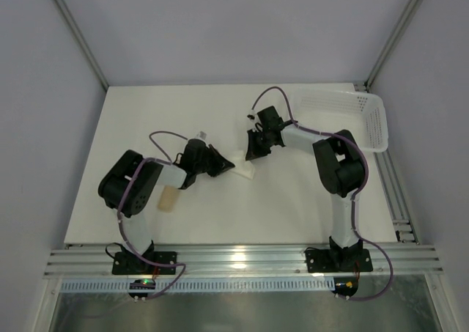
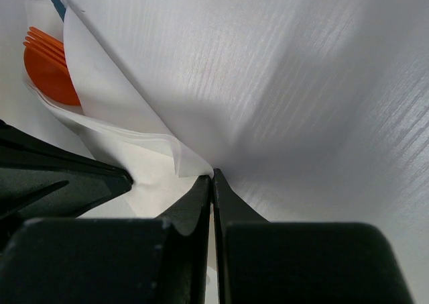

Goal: Place the utensils on the paper napkin and roll it up
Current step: Roll the napkin at the center of the board.

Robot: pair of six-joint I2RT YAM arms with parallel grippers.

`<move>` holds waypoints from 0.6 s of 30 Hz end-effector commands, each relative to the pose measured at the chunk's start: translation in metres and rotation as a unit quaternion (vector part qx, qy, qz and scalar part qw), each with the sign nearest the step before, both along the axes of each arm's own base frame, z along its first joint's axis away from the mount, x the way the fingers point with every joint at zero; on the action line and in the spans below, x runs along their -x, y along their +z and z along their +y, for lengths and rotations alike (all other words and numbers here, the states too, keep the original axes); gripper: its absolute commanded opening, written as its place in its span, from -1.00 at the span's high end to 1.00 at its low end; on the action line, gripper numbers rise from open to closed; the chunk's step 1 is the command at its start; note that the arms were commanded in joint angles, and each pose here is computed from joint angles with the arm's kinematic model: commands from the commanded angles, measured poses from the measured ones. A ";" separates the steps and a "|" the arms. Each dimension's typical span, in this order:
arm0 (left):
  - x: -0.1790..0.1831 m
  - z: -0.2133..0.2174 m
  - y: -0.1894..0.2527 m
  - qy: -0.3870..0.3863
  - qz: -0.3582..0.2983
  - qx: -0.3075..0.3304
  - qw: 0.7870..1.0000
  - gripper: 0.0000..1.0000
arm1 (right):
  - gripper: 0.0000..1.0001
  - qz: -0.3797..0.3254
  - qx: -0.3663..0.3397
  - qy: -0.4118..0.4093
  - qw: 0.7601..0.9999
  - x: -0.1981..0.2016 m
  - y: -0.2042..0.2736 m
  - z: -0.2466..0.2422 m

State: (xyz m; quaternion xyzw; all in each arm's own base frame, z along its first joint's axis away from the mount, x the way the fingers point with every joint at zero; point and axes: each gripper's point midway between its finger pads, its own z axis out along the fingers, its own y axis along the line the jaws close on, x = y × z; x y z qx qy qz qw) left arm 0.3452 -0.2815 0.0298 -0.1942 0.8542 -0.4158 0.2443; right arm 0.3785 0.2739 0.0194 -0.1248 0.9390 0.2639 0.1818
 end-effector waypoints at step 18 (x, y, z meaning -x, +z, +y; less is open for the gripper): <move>-0.021 0.011 0.024 -0.006 -0.105 0.070 0.992 1.00 | 0.93 0.003 0.028 0.008 1.000 0.001 -0.012 -0.006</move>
